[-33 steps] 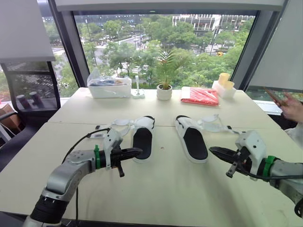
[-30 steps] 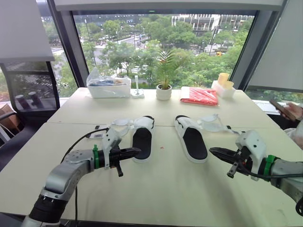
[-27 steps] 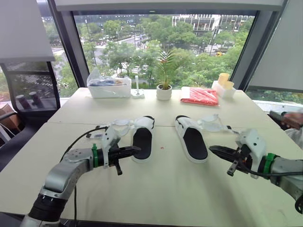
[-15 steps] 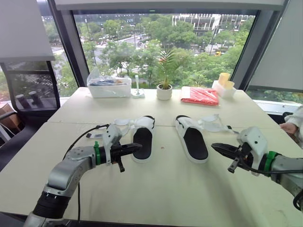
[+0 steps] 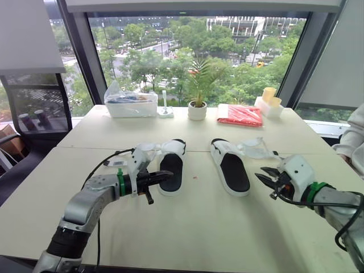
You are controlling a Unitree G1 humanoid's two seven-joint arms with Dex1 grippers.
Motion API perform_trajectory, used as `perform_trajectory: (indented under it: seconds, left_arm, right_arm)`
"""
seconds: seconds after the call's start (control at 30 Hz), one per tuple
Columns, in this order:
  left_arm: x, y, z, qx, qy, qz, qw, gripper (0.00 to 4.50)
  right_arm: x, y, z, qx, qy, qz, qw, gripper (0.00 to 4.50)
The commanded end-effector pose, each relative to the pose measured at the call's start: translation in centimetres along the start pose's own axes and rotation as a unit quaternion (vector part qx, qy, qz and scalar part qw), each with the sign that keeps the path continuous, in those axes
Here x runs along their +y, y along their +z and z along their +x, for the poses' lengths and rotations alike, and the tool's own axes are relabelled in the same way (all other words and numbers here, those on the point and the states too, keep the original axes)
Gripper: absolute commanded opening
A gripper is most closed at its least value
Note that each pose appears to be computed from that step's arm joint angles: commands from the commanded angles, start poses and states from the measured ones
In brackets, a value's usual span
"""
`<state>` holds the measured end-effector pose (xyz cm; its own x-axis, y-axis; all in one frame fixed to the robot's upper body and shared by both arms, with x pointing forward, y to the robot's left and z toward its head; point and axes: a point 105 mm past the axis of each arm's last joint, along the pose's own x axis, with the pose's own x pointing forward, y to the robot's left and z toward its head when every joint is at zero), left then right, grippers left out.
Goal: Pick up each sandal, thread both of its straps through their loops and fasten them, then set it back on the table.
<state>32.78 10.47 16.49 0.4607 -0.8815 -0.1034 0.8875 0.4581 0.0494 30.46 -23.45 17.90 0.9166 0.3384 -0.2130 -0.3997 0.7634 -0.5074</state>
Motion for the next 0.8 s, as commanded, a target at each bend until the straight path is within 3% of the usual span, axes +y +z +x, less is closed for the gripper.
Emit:
perform_trajectory:
  seconds: [0.03,0.13,0.4,0.8]
  left_arm:
    - [-0.3,0.8,0.1,-0.013,-0.004,0.017,1.0,0.0]
    - [-0.7,0.6,0.7,-0.013,-0.009,0.018,1.0,0.0]
    - [-1.4,0.4,1.3,-0.016,-0.015,0.019,1.0,0.0]
    - [-1.8,-0.1,0.7,-0.018,0.009,0.016,1.0,0.0]
  right_arm:
    - [-1.3,1.8,1.4,-0.027,-0.045,-0.064,0.997,2.96]
    - [-2.3,1.9,3.7,-0.029,-0.081,-0.093,0.992,4.48]
    - [-2.6,1.1,9.6,-0.009,-0.078,-0.172,0.982,4.48]
    - [-3.1,1.8,15.7,-0.008,-0.115,-0.228,0.967,4.48]
